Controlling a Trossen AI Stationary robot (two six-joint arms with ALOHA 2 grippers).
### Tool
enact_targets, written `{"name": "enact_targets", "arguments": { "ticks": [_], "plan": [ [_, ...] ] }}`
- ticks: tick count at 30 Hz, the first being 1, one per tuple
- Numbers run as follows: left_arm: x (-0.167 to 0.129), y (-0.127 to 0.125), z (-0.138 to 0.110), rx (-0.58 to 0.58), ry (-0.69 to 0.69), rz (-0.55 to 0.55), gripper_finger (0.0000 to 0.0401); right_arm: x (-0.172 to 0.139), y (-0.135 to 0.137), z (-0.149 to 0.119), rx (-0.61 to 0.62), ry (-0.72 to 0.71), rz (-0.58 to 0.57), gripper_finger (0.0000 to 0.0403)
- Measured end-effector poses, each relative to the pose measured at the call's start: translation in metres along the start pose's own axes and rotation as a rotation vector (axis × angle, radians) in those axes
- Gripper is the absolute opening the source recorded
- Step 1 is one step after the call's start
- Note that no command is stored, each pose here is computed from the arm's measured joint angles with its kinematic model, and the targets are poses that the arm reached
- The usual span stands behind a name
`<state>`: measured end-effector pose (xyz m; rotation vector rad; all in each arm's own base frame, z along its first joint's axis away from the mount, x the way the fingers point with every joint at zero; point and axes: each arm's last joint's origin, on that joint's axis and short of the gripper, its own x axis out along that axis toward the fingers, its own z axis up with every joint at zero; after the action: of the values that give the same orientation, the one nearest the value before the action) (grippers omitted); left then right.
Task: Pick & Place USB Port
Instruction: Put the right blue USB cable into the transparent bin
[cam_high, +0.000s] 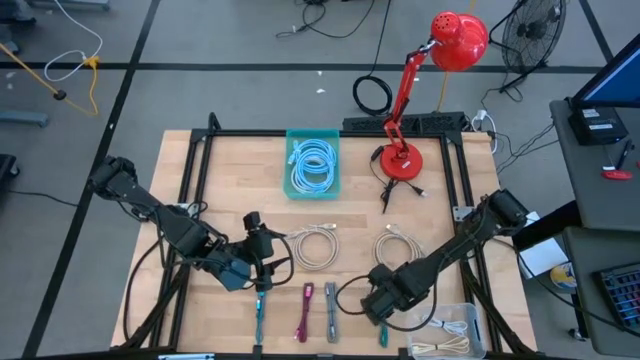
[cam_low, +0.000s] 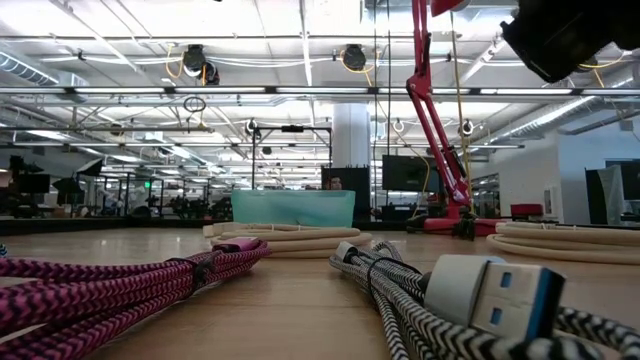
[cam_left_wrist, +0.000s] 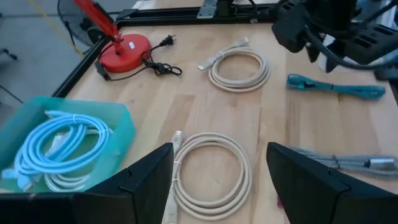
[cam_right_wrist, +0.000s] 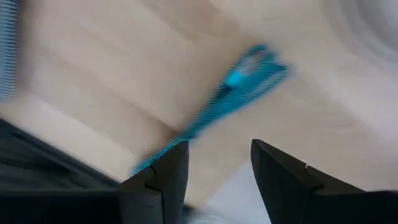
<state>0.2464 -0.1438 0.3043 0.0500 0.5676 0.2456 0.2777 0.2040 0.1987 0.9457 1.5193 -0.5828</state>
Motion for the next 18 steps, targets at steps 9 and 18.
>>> {"name": "enact_targets", "arguments": {
  "ticks": [9, 18],
  "plan": [
    [0.003, 0.005, -0.003, 0.123, 0.045, 0.018, 0.0262, 0.036, 0.000, 0.001, 0.196, 0.052, 0.205, 0.0164],
    [0.004, 0.008, -0.008, 0.206, 0.102, 0.008, 0.0262, 0.028, 0.012, 0.001, 0.237, 0.023, 0.308, 0.0164]
  ]
}}
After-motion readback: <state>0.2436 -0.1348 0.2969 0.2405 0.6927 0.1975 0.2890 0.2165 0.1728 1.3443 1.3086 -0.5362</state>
